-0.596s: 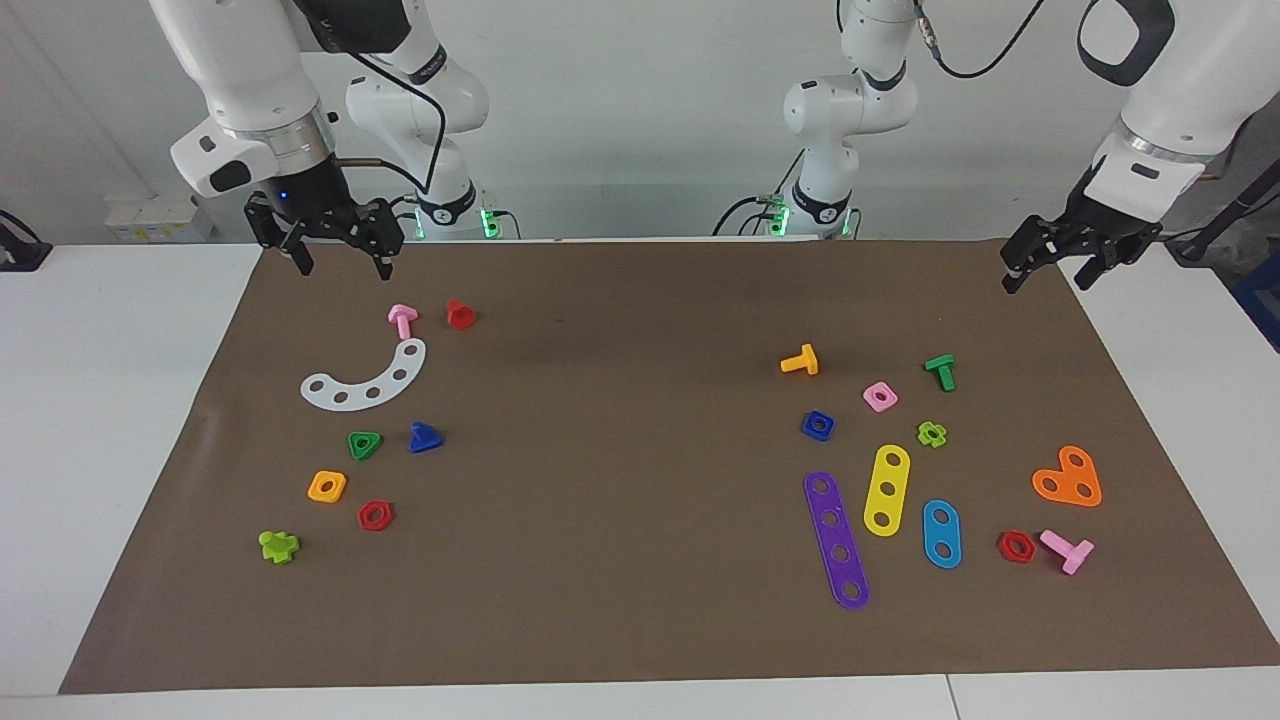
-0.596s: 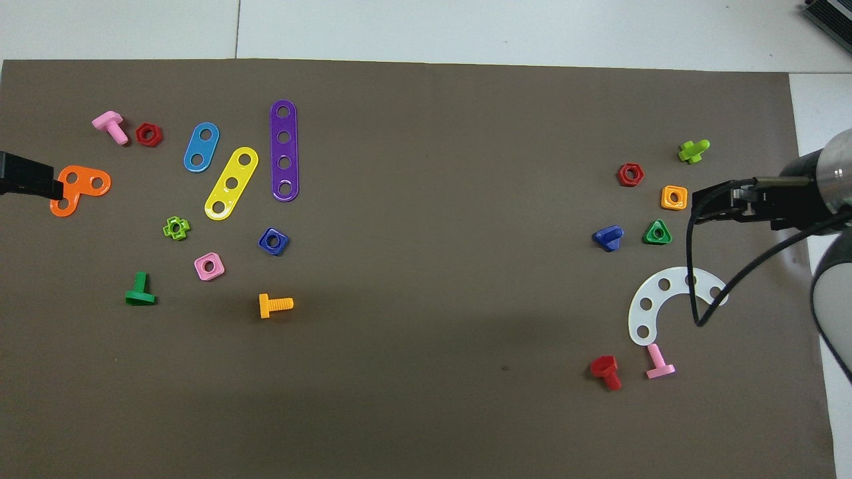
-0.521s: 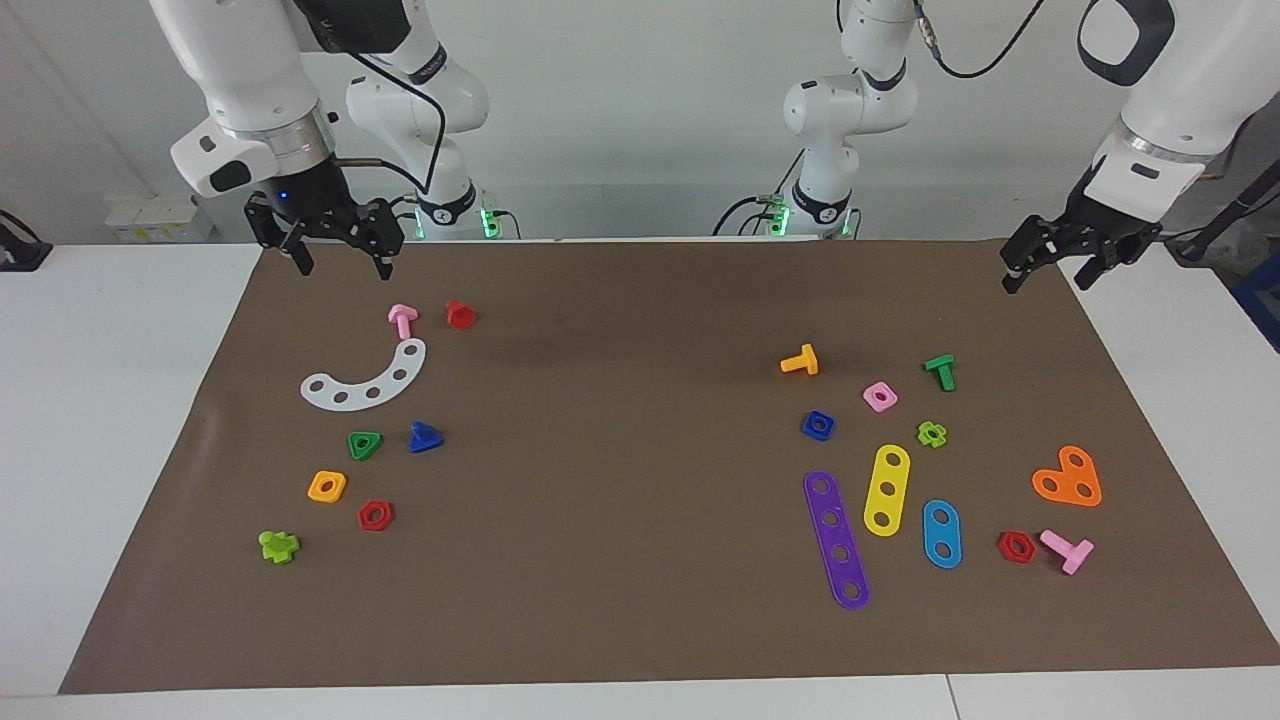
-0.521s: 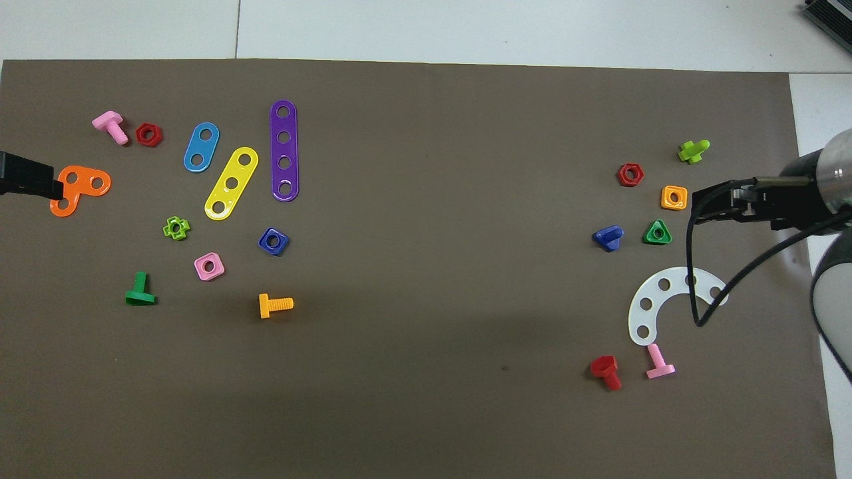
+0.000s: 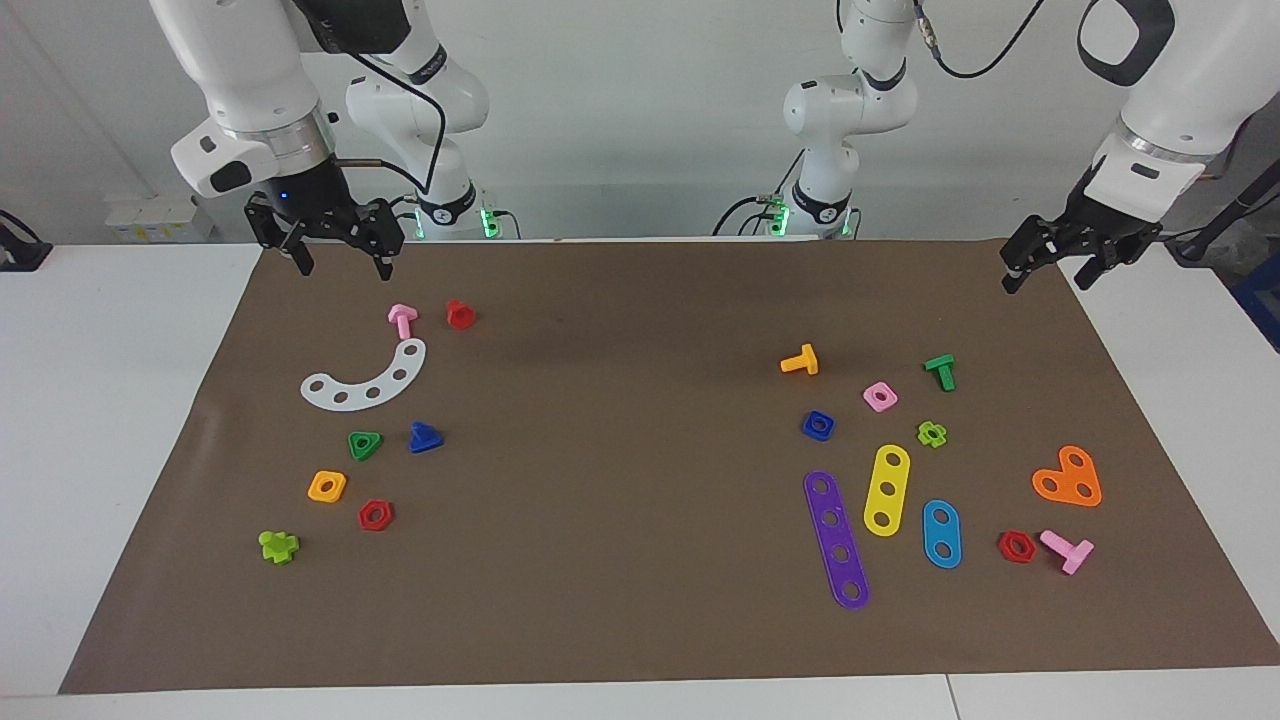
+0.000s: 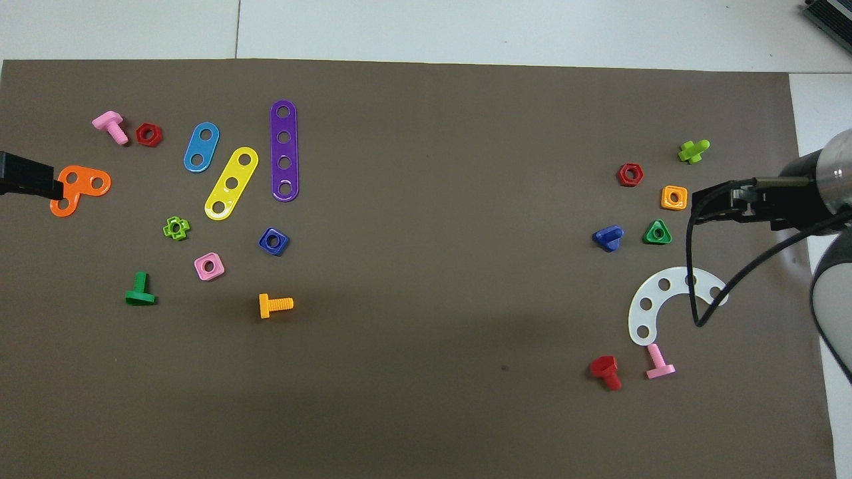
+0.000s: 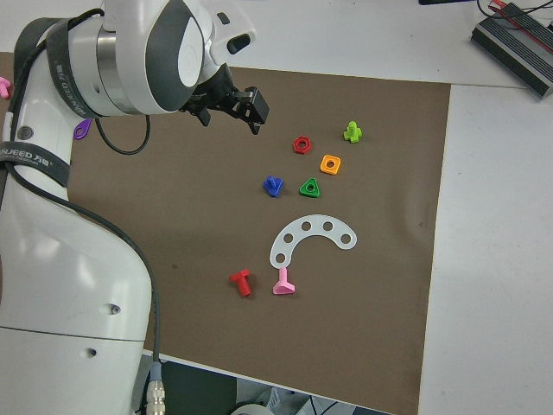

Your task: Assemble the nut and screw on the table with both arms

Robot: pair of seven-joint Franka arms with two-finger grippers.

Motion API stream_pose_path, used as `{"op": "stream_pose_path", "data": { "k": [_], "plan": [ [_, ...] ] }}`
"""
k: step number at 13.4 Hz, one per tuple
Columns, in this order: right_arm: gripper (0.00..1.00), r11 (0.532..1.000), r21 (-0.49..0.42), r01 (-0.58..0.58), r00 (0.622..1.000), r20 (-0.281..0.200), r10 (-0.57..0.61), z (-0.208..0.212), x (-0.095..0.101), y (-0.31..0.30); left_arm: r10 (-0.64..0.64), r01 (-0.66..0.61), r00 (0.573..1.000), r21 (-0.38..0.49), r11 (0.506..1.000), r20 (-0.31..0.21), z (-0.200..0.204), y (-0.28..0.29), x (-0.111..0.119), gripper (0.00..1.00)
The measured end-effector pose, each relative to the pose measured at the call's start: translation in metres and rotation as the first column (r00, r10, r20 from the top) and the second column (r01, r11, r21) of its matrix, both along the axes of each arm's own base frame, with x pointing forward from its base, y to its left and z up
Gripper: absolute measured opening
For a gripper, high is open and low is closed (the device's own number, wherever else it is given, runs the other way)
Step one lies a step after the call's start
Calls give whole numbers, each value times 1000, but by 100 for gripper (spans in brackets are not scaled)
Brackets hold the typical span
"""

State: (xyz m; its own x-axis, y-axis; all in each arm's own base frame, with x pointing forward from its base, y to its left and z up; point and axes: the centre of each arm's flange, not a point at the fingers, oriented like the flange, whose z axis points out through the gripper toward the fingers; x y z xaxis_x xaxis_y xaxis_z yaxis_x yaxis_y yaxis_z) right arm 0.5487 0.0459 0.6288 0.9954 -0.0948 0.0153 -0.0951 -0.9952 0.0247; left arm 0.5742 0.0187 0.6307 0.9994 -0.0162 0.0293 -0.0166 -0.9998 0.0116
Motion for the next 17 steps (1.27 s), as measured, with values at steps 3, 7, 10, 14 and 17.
{"op": "stream_pose_path", "data": {
  "k": [3, 7, 10, 14, 17],
  "plan": [
    [100, 1000, 1, -1, 1000, 7, 1, -9, 3, 0, 0, 0, 1000, 0, 1000, 0, 0, 0, 0, 100],
    [100, 1000, 3, 4, 999, 33, -4, -41, 12, -3, 0, 0, 1000, 0, 1000, 0, 0, 0, 0, 100],
    [100, 1000, 6, 25, 998, 55, -25, -69, 24, -16, 0, 0, 1000, 0, 1000, 0, 0, 0, 0, 100],
    [100, 999, 9, 52, 997, 56, -53, -128, 38, -34, 0, 0, 1000, 0, 1000, 0, 0, 0, 0, 100],
    [100, 999, 11, 43, 999, 30, -44, -173, 48, -30, 0, 0, 1000, 0, 1000, 0, 0, 0, 0, 100]
  ]
}}
